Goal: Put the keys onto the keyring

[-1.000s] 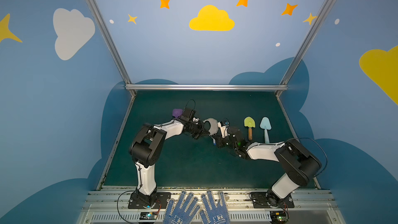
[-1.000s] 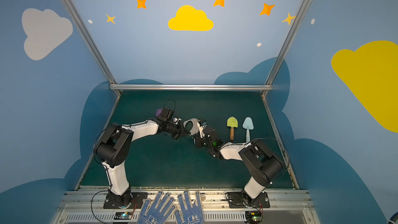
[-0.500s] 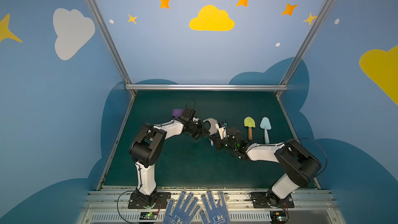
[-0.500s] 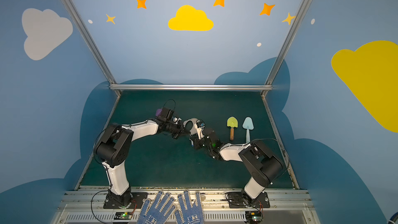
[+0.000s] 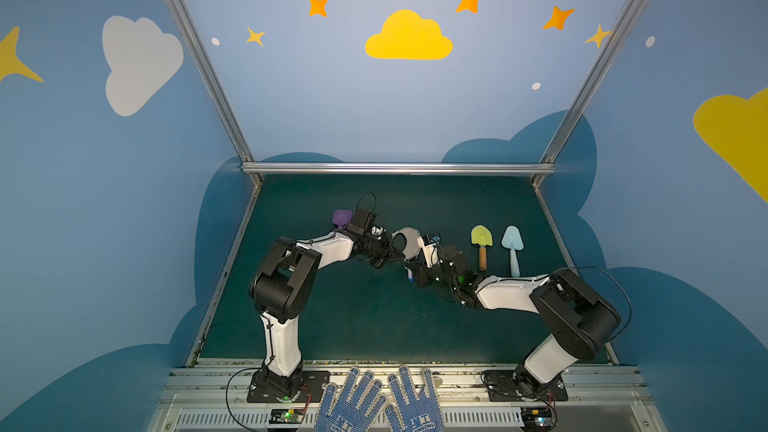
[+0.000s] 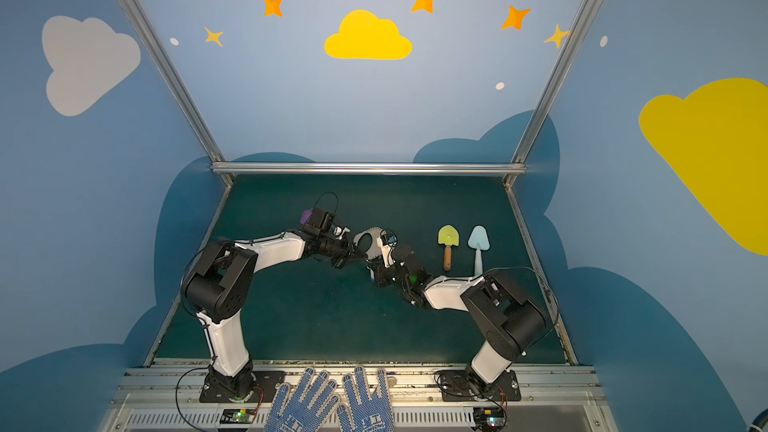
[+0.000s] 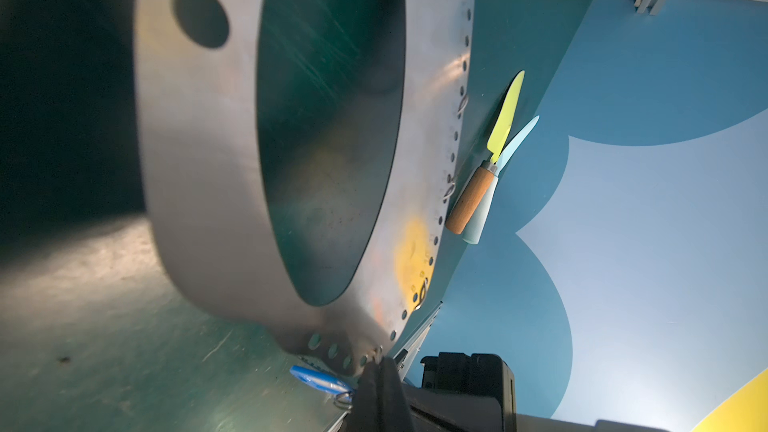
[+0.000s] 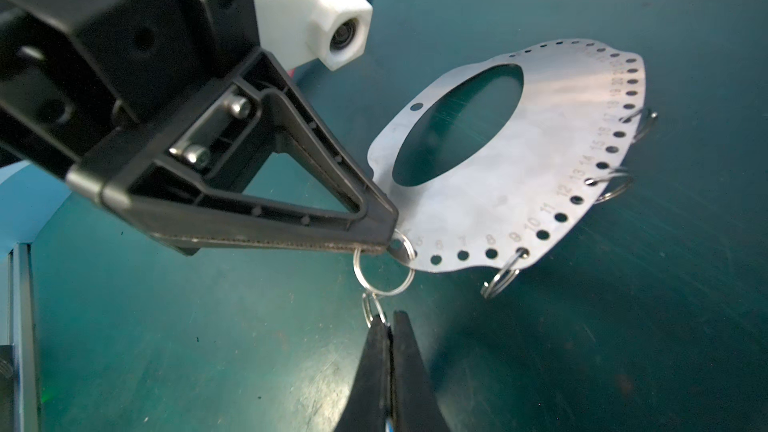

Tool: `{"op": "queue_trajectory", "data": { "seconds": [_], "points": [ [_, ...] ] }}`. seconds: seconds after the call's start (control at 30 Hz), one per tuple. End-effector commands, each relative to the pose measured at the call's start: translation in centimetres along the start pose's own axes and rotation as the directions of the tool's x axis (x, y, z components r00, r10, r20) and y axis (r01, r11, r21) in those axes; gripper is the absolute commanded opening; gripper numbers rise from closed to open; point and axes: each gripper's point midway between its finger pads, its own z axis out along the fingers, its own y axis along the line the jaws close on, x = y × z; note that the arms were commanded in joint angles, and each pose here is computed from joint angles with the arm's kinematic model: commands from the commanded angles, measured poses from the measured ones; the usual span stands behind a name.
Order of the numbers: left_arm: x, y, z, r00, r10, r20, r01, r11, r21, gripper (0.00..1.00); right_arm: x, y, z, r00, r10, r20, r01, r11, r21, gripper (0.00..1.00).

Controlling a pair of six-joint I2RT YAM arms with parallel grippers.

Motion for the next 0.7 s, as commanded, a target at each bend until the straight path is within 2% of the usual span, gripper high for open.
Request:
{"op": "queue_trajectory", "data": {
  "seconds": [0.0,0.43,0.67],
  "points": [
    [0.8,0.6,0.3,0.999,-0.011,-0.038,0.011,1.0,-0.004,0.04,-3.1,0.5,-0.5,0.996,-0.003,0.093,0.003,1.0,0.0,0.0],
    [1.2,0.8,0.4,0.999,-0.002,-0.047,0.001,1.0,-0.012,0.04,-4.8,0.0,-1.2,0.989,-0.001,0.145,-0.003,1.0,0.027,0.0],
    [1.4,0.7,0.5,0.999,0.007,-0.053,-0.008,1.0,-0.013,0.04,-5.0,-0.2,-1.1,0.991,-0.007,0.136,0.002,0.999,0.037,0.0]
  ]
}}
